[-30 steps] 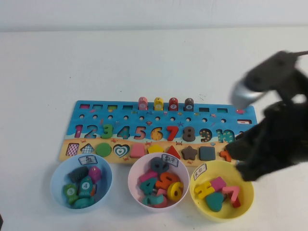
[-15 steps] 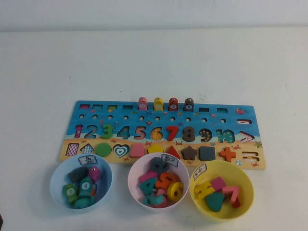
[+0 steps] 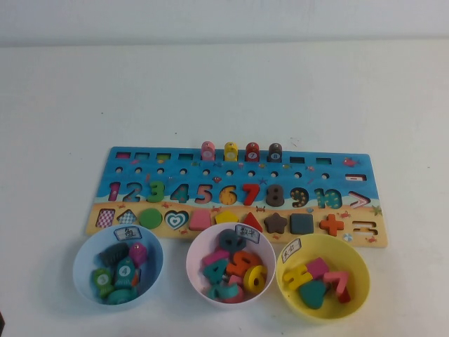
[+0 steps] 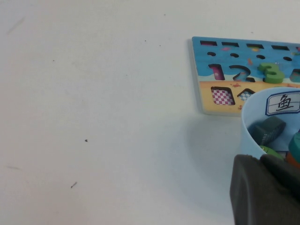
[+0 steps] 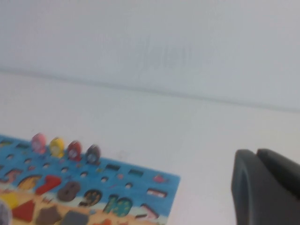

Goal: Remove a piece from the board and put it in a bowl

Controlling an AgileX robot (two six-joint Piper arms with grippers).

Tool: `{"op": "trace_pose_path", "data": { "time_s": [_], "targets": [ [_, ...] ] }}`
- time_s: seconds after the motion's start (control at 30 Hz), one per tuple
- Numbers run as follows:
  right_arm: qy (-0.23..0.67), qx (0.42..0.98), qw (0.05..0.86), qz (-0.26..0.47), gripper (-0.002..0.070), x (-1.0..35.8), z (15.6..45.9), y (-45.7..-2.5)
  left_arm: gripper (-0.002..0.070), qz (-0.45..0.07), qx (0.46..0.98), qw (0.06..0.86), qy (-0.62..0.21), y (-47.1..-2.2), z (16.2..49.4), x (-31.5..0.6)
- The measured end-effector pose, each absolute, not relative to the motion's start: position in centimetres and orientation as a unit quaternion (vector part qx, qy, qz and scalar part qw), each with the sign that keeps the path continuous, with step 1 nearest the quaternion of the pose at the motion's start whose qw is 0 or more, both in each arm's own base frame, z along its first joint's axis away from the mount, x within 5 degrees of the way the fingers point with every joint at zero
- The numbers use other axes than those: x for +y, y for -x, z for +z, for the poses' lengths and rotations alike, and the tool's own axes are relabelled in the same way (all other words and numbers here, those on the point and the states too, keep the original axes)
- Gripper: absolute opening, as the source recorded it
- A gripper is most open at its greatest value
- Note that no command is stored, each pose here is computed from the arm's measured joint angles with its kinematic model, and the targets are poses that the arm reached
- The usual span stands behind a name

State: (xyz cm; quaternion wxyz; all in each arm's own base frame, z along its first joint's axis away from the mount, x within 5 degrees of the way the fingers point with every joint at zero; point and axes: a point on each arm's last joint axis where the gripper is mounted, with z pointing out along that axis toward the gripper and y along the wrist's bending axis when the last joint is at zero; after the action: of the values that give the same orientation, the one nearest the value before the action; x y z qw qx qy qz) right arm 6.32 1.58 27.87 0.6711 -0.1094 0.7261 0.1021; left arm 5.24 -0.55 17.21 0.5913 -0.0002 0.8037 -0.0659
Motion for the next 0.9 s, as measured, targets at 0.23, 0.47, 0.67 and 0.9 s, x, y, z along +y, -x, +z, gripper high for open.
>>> {"op": "trace_pose_path", "data": {
  "time_s": [0.23,0.47,0.67,0.9],
  "targets": [
    [0.032,0.691,0.721,0.035,-0.0017,0.5,25.2,-6.3,-0.0005,-0.066,0.804,0.591,0.000,-5.2,17.2,-0.5],
    [-0.021,0.683,0.730,0.024,-0.0017,0.1,21.5,-6.3,-0.0005,-0.066,0.804,0.591,0.000,-5.2,17.2,-0.5],
    [-0.033,0.691,0.722,0.019,-0.0017,-0.1,20.5,-6.3,-0.0005,-0.066,0.804,0.591,0.000,-5.2,17.2,-0.5],
    [-0.058,0.690,0.721,0.019,-0.0017,-0.4,20.2,-5.7,-0.0005,-0.066,0.804,0.591,0.000,-5.2,17.2,-0.5]
  ]
}}
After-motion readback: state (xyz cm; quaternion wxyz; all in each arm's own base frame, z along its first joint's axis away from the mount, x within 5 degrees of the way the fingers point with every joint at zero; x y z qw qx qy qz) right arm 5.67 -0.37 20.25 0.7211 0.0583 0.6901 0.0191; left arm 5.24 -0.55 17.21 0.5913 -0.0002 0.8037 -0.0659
